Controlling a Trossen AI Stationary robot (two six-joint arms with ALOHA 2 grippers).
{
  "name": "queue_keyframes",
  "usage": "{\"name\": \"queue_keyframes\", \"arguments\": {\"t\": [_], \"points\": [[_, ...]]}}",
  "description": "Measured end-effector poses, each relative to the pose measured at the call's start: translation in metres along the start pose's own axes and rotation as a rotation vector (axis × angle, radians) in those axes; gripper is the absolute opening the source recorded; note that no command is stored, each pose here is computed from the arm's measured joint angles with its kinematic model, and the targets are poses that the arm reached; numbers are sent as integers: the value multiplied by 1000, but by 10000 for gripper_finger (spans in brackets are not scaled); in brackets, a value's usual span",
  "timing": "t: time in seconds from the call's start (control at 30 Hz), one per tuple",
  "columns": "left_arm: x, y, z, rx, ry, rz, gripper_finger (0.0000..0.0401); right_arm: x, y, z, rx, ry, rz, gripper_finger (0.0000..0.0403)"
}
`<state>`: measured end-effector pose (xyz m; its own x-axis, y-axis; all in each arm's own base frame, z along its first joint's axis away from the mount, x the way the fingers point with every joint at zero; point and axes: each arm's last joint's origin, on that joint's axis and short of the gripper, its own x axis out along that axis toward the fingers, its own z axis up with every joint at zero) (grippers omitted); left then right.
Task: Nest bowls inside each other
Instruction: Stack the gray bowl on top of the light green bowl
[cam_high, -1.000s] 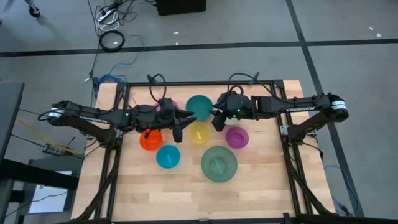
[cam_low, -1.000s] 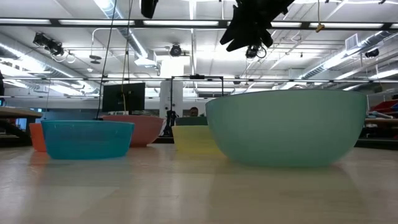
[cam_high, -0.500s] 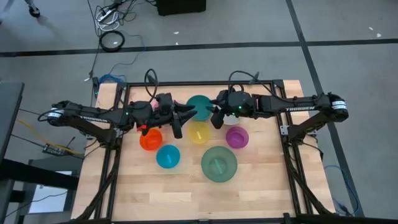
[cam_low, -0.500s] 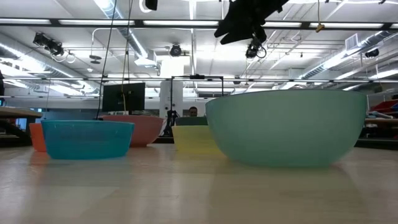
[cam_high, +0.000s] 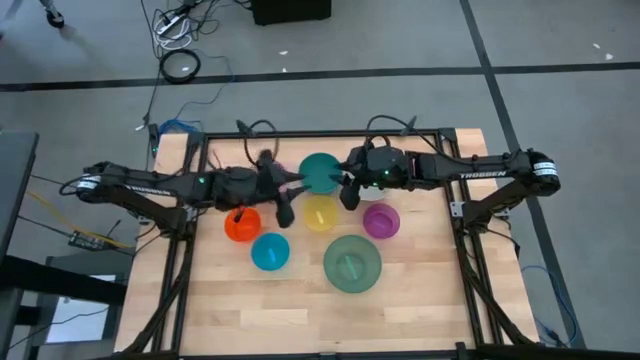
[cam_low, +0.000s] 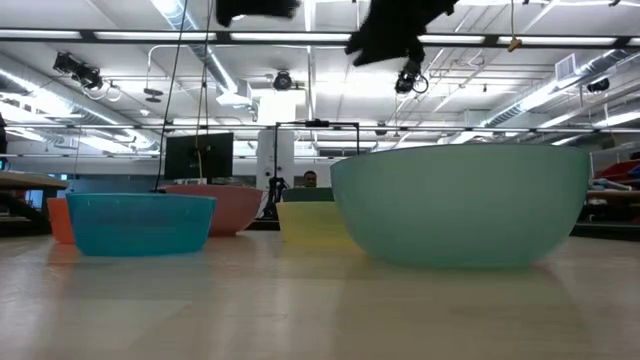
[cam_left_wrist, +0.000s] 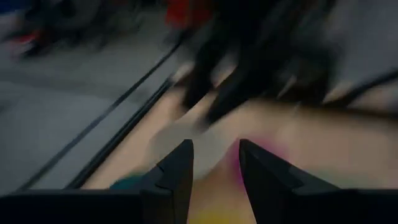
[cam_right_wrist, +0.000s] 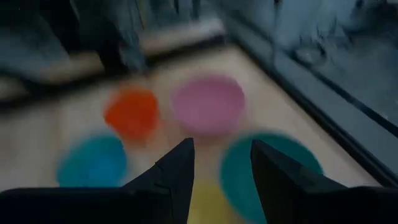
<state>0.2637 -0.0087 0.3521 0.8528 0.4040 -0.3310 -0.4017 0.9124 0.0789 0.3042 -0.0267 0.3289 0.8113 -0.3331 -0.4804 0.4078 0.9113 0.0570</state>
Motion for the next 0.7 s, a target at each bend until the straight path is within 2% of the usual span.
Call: {"name": "queue_keyframes", "arguments": {"t": [0.1,0.17,0.3,0.37,0.43,0.57,0.7], "points": [[-23,15,7,68,252,159,136,-15,-8,-4,-64,249,-201,141],[-38,23,7,68,400,215,136,-25,-14,-15,-90,421,-322,140],[-64,35,-3,18,696,248,136,-43,-8,-29,-66,595,-363,140],[-73,37,-12,9,796,265,136,-48,-2,-40,-67,660,-376,139],[-78,35,-20,9,825,272,136,-50,3,-49,-60,678,-400,139],[-81,31,-22,-4,765,225,136,-40,4,-57,15,634,-400,140],[-78,29,-17,-11,673,216,136,-14,0,-59,140,594,-211,146]]}}
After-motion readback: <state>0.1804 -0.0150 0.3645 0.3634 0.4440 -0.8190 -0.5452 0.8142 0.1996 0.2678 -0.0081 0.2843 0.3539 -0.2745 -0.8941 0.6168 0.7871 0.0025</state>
